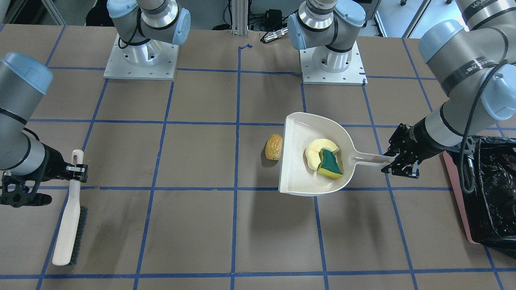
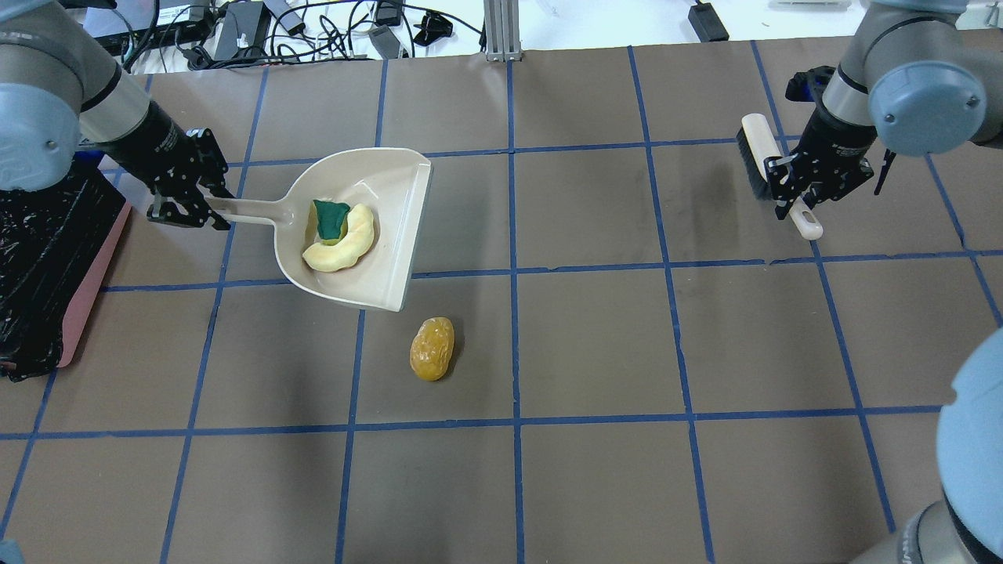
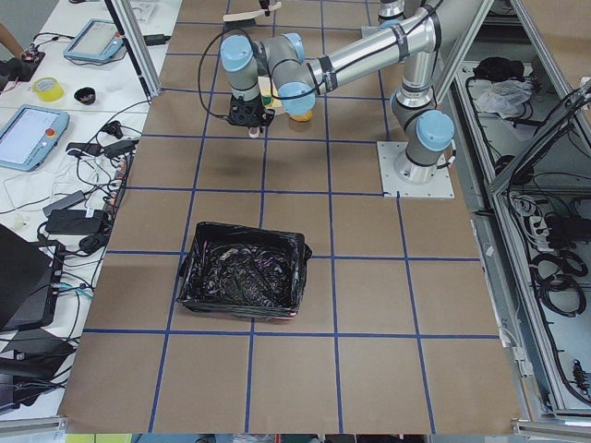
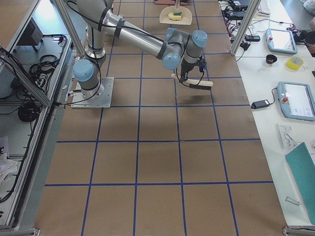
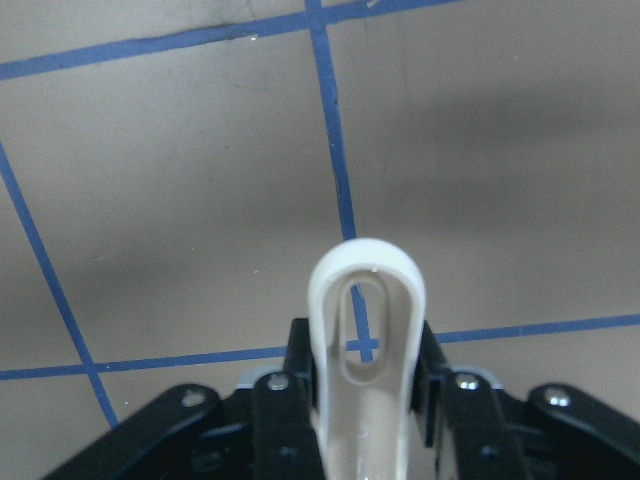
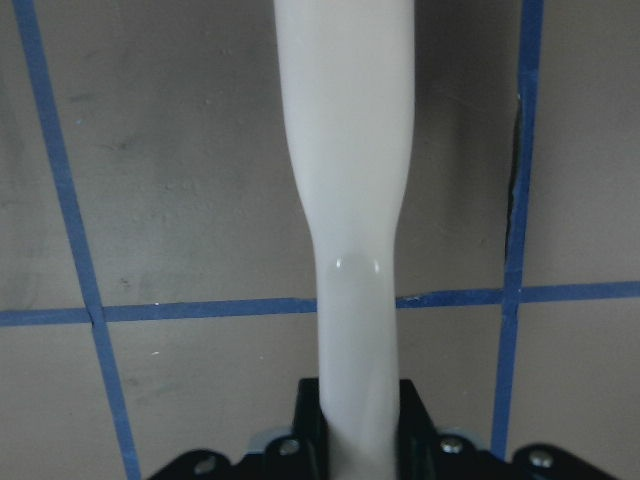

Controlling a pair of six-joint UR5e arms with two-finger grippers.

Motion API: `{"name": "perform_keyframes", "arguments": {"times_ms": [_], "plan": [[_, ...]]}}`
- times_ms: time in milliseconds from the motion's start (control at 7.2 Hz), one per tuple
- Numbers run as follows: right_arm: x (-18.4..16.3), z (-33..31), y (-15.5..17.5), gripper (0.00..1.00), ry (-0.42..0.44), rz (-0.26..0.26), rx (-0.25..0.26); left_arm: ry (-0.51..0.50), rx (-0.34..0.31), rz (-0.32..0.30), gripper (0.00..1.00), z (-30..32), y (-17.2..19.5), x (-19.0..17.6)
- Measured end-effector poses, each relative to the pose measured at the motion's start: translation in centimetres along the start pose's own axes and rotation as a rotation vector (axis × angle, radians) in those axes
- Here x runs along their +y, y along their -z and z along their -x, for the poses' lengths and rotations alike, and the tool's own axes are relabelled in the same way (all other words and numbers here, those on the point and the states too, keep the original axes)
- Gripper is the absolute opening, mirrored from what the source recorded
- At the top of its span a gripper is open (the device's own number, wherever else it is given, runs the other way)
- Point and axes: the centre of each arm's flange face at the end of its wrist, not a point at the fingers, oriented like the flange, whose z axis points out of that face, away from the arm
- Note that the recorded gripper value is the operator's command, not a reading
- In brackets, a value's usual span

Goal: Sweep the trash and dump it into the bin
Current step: 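Slide the dustpan with the left gripper next to the yellow potato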

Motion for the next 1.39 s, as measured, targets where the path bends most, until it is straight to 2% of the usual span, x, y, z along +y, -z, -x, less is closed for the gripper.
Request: {"name": "perform_keyframes", "arguments": {"times_ms": [139,556,972,1389], "plan": [[-0.1,-1.1,-0.3,0.00,0.006,0.000,-0.002,0.008,-0.009,-0.025,0.00,1.6,-1.2,-1.2],[-0.7,-3.0,-1.9,0.00,0.011,0.008,-0.004,0.016,0.034,-0.097,0.00,5.2,-5.1,-3.4],[0.3,-6.0,-3.2,0.00,-0.024,0.033,-0.026,0.039,0.036,-0.170,0.00,8.6,-6.3,-4.1],[0.5,-6.1,-3.4,0.00,-0.037,0.036,-0.037,0.105,0.063,-0.228,0.00,11.7,-7.8,-4.8]]}}
